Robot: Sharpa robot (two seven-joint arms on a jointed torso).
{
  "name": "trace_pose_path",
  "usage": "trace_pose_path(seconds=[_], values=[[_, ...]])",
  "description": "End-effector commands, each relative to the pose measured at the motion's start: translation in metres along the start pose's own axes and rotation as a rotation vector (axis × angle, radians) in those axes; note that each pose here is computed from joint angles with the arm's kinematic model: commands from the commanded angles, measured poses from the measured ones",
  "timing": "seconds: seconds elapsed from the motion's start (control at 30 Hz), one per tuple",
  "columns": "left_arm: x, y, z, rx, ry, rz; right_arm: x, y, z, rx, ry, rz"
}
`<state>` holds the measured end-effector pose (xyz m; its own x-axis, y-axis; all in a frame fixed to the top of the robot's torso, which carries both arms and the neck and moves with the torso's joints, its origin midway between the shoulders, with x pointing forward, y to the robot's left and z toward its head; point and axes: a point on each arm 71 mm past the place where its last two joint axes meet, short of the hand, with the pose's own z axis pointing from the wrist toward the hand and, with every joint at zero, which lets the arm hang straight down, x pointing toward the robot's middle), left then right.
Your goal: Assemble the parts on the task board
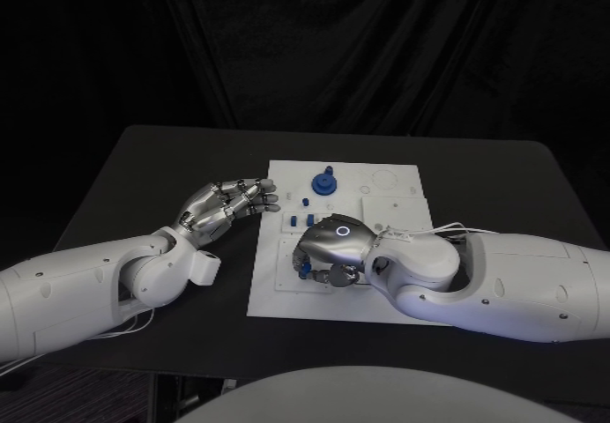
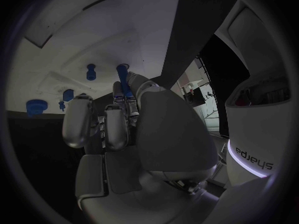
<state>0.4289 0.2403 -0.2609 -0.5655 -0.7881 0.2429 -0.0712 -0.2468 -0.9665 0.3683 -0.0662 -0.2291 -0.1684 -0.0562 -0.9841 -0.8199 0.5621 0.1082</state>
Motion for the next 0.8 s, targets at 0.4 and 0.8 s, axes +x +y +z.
trace_pose_path(seconds=[0.4,0.8], values=[[0.0016,-0.0002,0.0004,0.017,0.016,-0.015,0.0019,0.0038,0.0016,-0.003,-0.025,0.003],[0.0019,0.0005,0.0009,0.016,0.018,-0.017,0.0064,-0.0006,0.0008,0.037,0.021,-0.005]])
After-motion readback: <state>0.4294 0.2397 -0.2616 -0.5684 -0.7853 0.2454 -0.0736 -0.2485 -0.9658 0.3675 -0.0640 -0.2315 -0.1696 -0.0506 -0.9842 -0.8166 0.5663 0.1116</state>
